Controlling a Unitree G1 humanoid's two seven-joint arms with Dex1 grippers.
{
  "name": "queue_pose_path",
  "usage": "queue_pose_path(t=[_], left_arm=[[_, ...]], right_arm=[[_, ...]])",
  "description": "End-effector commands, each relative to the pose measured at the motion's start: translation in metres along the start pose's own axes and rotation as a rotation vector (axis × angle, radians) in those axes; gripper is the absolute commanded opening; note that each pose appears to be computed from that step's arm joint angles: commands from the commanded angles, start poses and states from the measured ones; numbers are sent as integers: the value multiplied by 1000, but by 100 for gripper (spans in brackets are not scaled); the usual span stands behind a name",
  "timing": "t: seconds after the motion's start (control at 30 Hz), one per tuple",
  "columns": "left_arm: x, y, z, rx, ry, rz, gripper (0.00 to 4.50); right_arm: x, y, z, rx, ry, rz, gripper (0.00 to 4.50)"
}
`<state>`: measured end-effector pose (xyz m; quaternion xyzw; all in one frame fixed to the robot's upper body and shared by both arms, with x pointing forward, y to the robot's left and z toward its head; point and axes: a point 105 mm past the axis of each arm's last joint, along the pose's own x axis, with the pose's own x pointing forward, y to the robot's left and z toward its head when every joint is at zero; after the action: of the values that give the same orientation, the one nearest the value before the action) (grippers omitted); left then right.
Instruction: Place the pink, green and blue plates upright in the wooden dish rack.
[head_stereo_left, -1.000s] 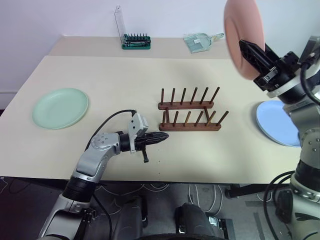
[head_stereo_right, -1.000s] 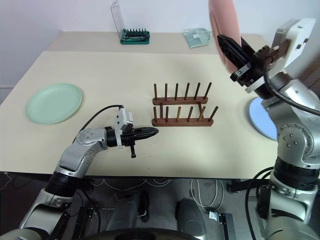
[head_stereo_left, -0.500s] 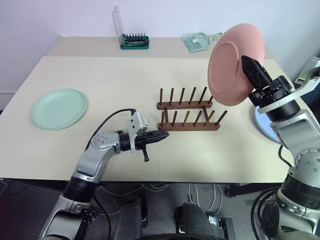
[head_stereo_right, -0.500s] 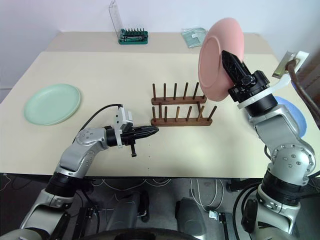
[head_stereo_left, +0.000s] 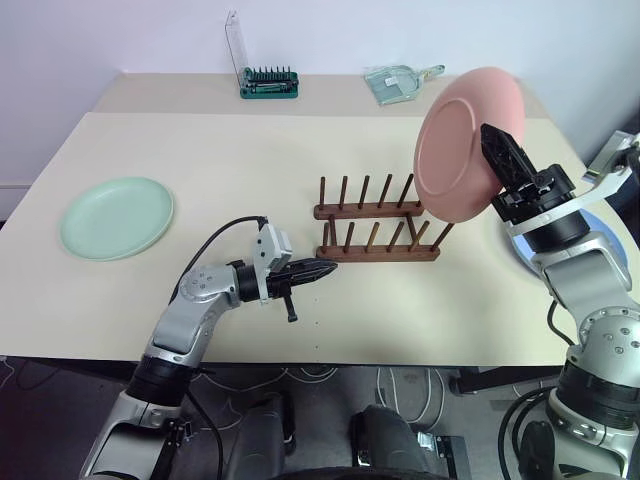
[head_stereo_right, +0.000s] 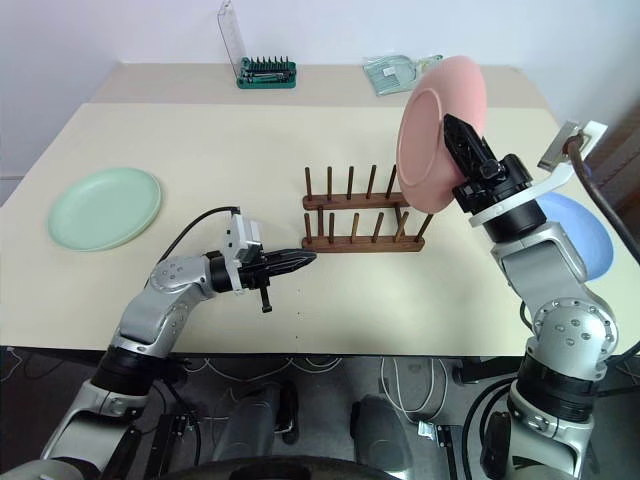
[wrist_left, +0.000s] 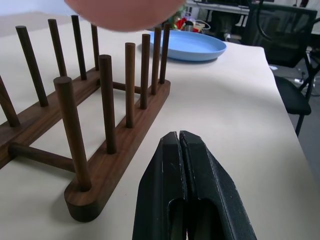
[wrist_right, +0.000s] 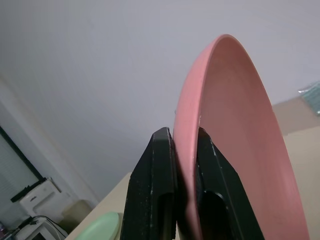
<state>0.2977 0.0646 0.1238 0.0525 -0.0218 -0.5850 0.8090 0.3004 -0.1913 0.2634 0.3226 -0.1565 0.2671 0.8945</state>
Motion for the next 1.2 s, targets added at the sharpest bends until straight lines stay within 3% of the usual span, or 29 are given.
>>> queue_pose_path(t=[0.03,0.37,0.47,0.67,0.97,1.07,1.2], left_arm=[[-3,2,5,16,-33,11,0],[-3,2,4,14,-33,8,0],[-3,1,6,15,-35,7,0],[-2,1,7,13,-37,4,0],[0,-1,9,14,-39,-4,0],[1,-2,9,11,-38,-13,0],[5,-5,10,6,-38,-35,0]], right_arm=[[-1,0,7,1,-46,-4,5],[-5,-15,-5,33,-26,-82,5],[-5,-17,-5,35,-26,-93,107],[-4,-21,3,-18,-50,-121,407],[-27,-35,71,-383,-71,-175,407],[-50,-57,69,-613,141,-265,407],[-91,-97,32,-870,576,-360,407]])
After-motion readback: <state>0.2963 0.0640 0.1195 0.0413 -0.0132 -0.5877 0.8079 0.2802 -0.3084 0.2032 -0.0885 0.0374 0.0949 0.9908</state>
